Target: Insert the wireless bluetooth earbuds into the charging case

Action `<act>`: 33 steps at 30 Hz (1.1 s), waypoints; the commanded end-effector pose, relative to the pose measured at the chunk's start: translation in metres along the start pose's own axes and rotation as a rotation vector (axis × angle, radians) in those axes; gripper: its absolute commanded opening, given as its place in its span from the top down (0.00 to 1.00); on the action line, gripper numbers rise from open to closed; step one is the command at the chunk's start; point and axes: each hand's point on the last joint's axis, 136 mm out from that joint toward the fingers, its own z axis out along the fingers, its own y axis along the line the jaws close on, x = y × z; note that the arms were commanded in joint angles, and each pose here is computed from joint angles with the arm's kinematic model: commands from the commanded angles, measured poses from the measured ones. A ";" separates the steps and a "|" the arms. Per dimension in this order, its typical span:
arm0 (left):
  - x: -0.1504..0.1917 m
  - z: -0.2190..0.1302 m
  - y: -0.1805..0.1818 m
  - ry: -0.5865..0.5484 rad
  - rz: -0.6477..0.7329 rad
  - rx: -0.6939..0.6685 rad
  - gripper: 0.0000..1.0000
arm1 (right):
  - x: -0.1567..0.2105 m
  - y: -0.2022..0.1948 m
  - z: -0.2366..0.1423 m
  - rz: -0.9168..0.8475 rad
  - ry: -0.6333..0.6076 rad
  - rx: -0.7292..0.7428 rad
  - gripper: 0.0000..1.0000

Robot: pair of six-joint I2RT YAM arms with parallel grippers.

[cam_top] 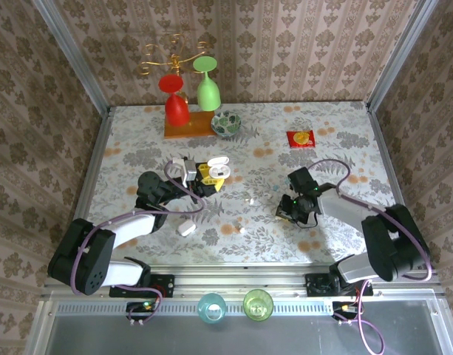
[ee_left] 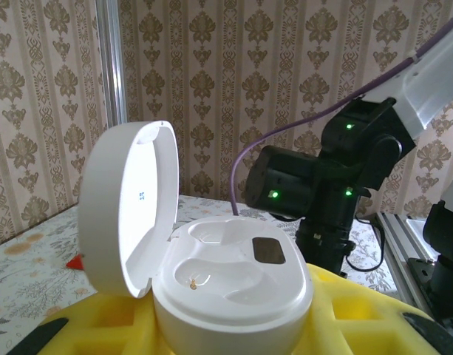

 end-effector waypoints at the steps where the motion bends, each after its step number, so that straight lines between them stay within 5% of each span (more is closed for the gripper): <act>1: -0.008 0.000 0.000 -0.021 0.020 0.005 0.75 | 0.015 0.001 0.005 -0.108 0.118 0.028 0.82; 10: -0.009 0.000 0.001 -0.022 0.024 0.003 0.75 | 0.011 0.023 0.009 -0.151 0.119 -0.087 0.69; 33: -0.008 -0.001 0.000 -0.014 0.020 0.003 0.75 | -0.003 0.021 0.003 -0.106 -0.004 -0.177 0.58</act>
